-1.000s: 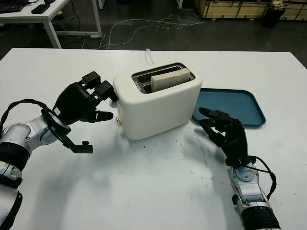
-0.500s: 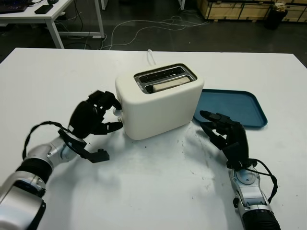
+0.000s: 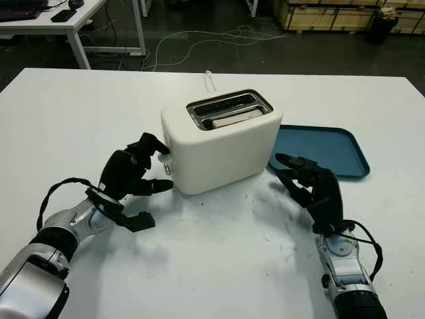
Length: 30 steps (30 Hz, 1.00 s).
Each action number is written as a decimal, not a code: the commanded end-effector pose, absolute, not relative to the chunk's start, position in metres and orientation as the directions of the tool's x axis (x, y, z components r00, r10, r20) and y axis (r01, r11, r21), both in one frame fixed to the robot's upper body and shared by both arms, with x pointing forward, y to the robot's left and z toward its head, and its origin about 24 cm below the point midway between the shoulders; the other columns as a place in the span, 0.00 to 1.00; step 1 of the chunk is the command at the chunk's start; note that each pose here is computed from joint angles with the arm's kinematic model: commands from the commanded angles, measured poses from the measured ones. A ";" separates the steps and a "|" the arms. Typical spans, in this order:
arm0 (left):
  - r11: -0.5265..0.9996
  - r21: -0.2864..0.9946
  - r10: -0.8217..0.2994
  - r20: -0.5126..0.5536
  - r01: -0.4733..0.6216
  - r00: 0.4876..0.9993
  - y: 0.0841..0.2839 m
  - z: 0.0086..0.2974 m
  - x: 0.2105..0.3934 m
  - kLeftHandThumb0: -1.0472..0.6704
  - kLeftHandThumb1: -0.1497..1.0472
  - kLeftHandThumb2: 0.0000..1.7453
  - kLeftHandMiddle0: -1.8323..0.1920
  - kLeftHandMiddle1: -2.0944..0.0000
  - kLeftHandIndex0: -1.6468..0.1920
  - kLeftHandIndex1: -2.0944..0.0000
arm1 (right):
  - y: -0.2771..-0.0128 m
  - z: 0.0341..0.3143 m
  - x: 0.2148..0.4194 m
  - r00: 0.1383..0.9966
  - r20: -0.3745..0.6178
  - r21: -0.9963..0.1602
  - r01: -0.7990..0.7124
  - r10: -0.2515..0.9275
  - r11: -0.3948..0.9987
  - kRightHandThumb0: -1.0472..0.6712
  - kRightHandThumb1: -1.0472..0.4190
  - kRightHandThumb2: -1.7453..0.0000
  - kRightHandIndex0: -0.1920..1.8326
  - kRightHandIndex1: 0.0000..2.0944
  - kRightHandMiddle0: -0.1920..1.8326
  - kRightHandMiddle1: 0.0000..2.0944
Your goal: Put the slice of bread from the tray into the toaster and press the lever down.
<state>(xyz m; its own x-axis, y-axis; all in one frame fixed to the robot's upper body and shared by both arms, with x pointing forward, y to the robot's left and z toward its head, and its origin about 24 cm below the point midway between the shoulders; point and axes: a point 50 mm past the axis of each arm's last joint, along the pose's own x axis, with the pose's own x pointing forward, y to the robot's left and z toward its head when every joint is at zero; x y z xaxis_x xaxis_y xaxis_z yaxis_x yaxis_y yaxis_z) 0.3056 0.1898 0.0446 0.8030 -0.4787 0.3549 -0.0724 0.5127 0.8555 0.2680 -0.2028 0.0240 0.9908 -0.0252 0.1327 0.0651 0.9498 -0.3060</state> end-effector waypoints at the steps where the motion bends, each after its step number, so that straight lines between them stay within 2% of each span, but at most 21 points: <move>1: 0.418 0.904 -0.587 0.196 0.086 0.785 0.176 0.023 0.297 0.07 0.89 0.16 0.60 0.17 0.62 0.27 | -0.203 0.025 0.268 0.989 0.144 -0.294 0.075 -0.034 0.953 0.21 0.09 0.90 0.46 0.32 0.56 0.00; 5: 0.375 0.925 -0.601 0.191 0.063 0.776 0.180 0.033 0.302 0.06 0.89 0.18 0.61 0.17 0.62 0.25 | -0.203 0.026 0.268 0.989 0.145 -0.300 0.078 -0.035 0.951 0.20 0.09 0.89 0.45 0.32 0.56 0.00; 9: 0.334 0.942 -0.630 0.200 0.030 0.750 0.185 0.044 0.307 0.07 0.89 0.22 0.63 0.17 0.69 0.19 | -0.202 0.025 0.267 0.988 0.147 -0.299 0.081 -0.038 0.951 0.21 0.09 0.89 0.45 0.32 0.56 0.00; 11: 0.327 0.945 -0.642 0.205 0.022 0.739 0.186 0.050 0.309 0.08 0.89 0.22 0.61 0.17 0.70 0.18 | -0.202 0.025 0.266 0.989 0.145 -0.292 0.081 -0.039 0.953 0.21 0.09 0.89 0.45 0.32 0.56 0.00; 22: 0.223 0.973 -0.722 0.124 0.060 0.681 0.185 0.066 0.316 0.08 0.89 0.23 0.58 0.17 0.70 0.17 | -0.205 0.025 0.263 0.987 0.153 -0.307 0.088 -0.042 0.948 0.21 0.09 0.88 0.45 0.32 0.56 0.00; 30: 0.194 0.980 -0.755 0.117 0.050 0.645 0.178 0.065 0.314 0.07 0.89 0.24 0.56 0.17 0.70 0.17 | -0.207 0.026 0.257 0.987 0.154 -0.302 0.089 -0.044 0.949 0.20 0.09 0.89 0.46 0.32 0.56 0.00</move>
<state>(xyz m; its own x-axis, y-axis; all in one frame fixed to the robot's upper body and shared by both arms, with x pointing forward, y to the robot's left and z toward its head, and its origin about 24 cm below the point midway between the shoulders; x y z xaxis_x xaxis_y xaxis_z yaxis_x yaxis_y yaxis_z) 0.3210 0.1987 0.0794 0.7147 -0.6699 0.2013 -0.0259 0.2622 0.9647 0.2595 -0.2042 0.0237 0.9893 -0.0382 0.1410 0.0801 0.9489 -0.3053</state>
